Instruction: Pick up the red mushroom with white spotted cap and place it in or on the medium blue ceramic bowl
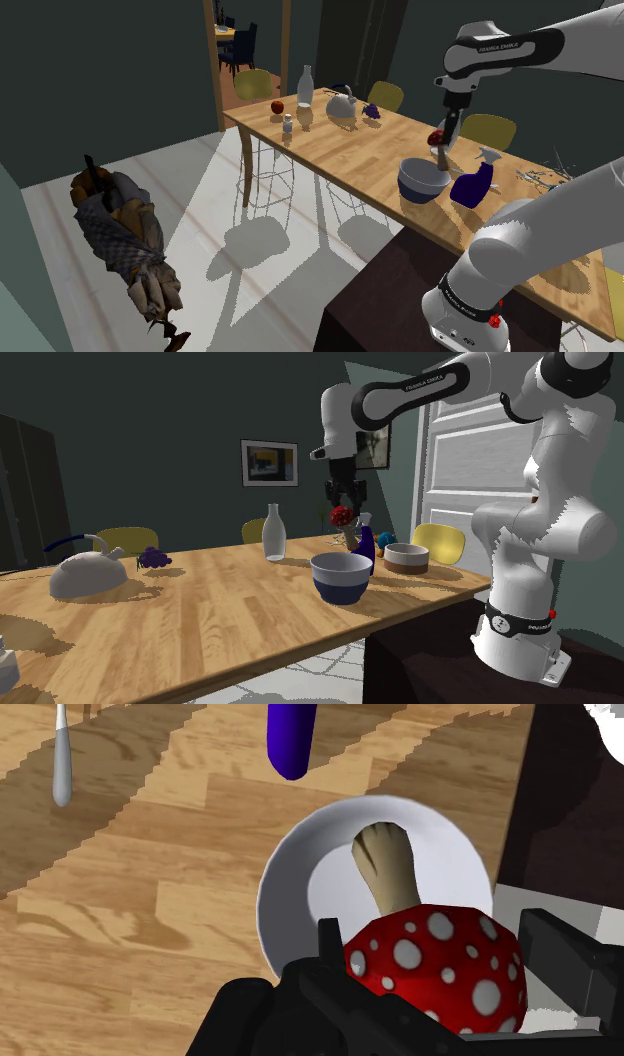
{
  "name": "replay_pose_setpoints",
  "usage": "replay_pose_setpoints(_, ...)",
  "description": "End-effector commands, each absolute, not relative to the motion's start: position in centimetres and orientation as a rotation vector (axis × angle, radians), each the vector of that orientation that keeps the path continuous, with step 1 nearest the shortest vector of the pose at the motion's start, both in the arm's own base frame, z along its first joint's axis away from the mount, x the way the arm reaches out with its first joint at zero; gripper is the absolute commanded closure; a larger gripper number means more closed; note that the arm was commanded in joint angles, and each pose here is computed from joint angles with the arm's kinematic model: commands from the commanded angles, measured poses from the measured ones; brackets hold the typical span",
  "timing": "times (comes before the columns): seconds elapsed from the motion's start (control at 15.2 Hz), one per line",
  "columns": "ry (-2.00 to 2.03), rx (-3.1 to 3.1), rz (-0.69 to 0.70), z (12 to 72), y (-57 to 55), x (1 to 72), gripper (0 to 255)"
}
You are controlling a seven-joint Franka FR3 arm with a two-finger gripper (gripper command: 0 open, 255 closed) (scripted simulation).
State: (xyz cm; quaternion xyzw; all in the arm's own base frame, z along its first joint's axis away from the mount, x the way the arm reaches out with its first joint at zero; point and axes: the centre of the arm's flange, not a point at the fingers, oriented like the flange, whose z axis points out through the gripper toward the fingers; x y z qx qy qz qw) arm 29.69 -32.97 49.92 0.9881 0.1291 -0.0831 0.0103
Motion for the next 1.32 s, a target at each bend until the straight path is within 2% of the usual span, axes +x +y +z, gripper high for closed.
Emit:
replay_pose_setpoints(0.0,0.403,3.084,-0.259,48.9,-32.9,29.7,255)
replay_pose_setpoints(0.73,0.403,3.084,-0.259,47.3,-32.9,29.7,255)
replay_pose_setpoints(0.79,0.403,3.084,-0.259,47.3,-32.9,29.7,0)
replay_pose_setpoints(1.12,0.403,3.084,-0.259,47.3,-32.9,29.7,0)
replay_pose_setpoints(1.25,0.403,3.084,-0.259,49.9,-32.8,30.2,0)
